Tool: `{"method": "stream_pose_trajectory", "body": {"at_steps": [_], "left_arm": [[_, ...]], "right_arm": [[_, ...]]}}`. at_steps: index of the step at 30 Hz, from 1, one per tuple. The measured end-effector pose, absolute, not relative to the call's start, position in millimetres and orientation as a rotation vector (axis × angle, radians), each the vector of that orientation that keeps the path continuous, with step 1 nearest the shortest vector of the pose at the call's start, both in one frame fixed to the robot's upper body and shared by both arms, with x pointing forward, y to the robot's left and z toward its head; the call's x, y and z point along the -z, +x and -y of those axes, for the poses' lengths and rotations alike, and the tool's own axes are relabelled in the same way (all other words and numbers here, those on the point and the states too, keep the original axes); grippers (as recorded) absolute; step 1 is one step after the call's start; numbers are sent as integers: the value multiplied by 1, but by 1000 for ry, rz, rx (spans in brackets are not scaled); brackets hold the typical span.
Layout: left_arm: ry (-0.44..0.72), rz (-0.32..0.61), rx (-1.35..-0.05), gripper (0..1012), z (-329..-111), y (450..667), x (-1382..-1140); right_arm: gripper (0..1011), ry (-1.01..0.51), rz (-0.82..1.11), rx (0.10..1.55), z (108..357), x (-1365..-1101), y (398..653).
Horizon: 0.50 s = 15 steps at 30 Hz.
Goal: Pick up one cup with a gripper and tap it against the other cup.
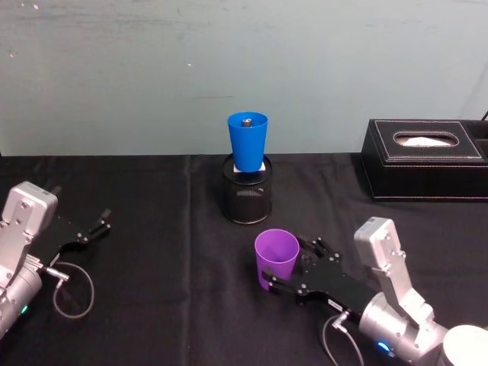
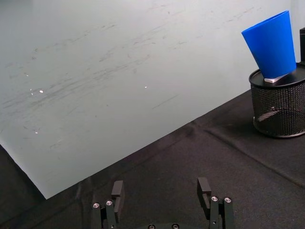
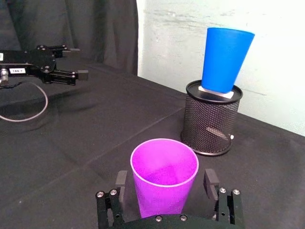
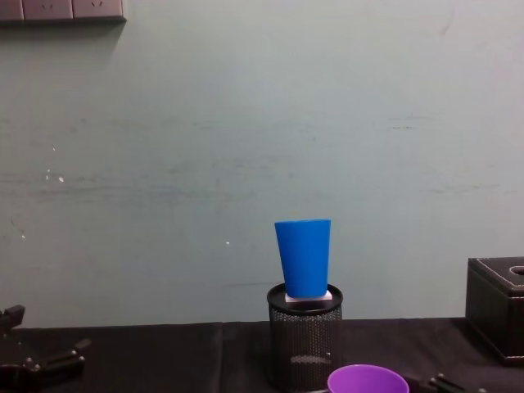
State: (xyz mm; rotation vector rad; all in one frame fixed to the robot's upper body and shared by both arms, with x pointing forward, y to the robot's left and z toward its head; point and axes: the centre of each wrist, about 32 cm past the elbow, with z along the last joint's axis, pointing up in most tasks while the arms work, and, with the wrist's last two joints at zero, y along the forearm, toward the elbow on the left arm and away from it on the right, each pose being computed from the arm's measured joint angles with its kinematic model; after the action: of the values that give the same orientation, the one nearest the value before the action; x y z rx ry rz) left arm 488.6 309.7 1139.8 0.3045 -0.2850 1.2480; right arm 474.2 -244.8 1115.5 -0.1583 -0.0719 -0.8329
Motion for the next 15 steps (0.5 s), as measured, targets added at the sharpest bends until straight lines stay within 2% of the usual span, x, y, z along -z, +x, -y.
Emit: {"method": "stream_pose_trajectory", "body": {"at_steps": [15], "left_arm": [[304, 285, -1248, 1000, -310, 489, -1140]], "right_arm": [[1003, -134, 86, 827, 226, -1108, 489]]}}
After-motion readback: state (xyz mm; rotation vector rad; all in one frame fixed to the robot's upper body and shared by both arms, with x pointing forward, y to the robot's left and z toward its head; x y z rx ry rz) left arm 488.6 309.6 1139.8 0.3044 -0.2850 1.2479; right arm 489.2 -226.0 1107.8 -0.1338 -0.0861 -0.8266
